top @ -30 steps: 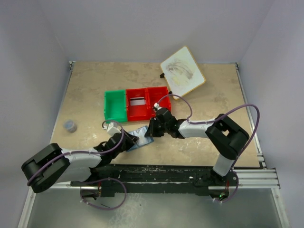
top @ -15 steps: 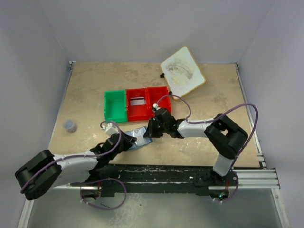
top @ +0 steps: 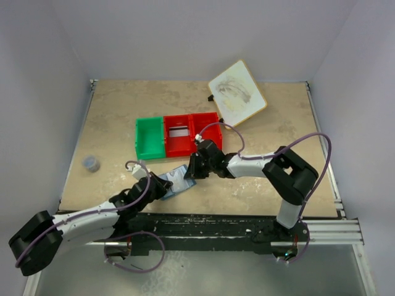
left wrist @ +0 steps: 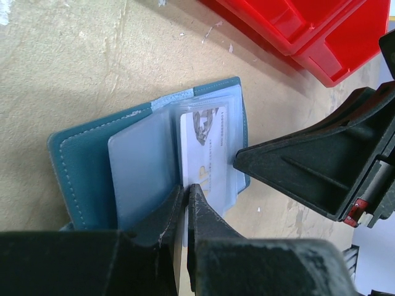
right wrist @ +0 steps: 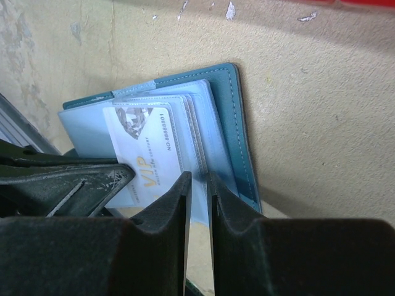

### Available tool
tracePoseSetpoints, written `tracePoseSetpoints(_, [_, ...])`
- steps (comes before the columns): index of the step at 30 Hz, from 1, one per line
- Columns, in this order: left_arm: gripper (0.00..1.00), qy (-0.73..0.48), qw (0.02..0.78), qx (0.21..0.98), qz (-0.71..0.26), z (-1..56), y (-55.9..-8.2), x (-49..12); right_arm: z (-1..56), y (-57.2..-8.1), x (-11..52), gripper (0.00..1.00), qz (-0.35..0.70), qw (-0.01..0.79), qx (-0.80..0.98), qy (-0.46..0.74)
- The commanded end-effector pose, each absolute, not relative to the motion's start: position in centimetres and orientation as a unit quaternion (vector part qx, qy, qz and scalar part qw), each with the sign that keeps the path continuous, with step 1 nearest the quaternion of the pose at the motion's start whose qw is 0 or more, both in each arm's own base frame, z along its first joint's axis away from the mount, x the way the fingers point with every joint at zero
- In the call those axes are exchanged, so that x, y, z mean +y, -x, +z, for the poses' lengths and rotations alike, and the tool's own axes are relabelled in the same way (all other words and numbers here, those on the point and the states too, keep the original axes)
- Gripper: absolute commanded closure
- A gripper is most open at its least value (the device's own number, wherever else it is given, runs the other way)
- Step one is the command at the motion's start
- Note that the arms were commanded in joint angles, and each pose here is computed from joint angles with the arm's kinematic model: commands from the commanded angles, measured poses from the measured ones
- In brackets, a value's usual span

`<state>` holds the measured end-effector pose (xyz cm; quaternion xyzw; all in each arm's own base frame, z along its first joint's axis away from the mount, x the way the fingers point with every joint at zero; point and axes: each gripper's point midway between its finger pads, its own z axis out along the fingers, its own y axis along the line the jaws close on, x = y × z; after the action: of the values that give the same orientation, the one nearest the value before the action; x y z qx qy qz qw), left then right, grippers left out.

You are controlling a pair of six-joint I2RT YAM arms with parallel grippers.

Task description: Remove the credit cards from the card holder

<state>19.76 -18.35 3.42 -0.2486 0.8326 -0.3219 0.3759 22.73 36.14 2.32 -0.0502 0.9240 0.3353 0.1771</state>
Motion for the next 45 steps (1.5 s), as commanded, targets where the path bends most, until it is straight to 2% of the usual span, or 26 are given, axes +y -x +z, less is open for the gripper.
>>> tracePoseSetpoints(1, [1.00, 0.251, 0.383, 0.841, -0.288, 2.3, -19.4, -16.7, -0.6, -21.9, 34.0, 0.80, 0.273, 0.156, 0.948, 0.046])
tracePoseSetpoints(13, [1.00, 0.264, 0.379, 0.843, -0.277, 2.4, -18.8, -15.7, 0.3, -22.6, 34.4, 0.80, 0.276, 0.173, 0.944, 0.049])
tracePoseSetpoints(22, [1.00, 0.261, 0.383, 0.844, -0.272, 2.9, -19.0, -15.6, 7.0, -24.8, 35.9, 0.79, 0.322, 0.249, 0.910, 0.074])
tracePoseSetpoints(28, [1.00, 0.252, 0.386, 0.845, -0.270, 3.4, -19.2, -15.9, 10.4, -23.6, 40.1, 0.77, 0.393, 0.254, 0.873, 0.138])
tracePoseSetpoints(33, [1.00, 0.252, 0.388, 0.844, -0.271, 3.6, -19.4, -16.0, 7.6, -23.5, 42.1, 0.77, 0.380, 0.226, 0.886, 0.143])
tracePoseSetpoints(40, [1.00, 0.250, 0.388, 0.847, -0.263, 3.8, -19.2, -15.6, 1.6, -22.2, 40.3, 0.77, 0.322, 0.164, 0.925, 0.119])
tracePoseSetpoints(45, [1.00, 0.252, 0.391, 0.849, -0.252, 4.0, -18.9, -14.9, -0.4, -21.4, 38.9, 0.77, 0.303, 0.146, 0.937, 0.096])
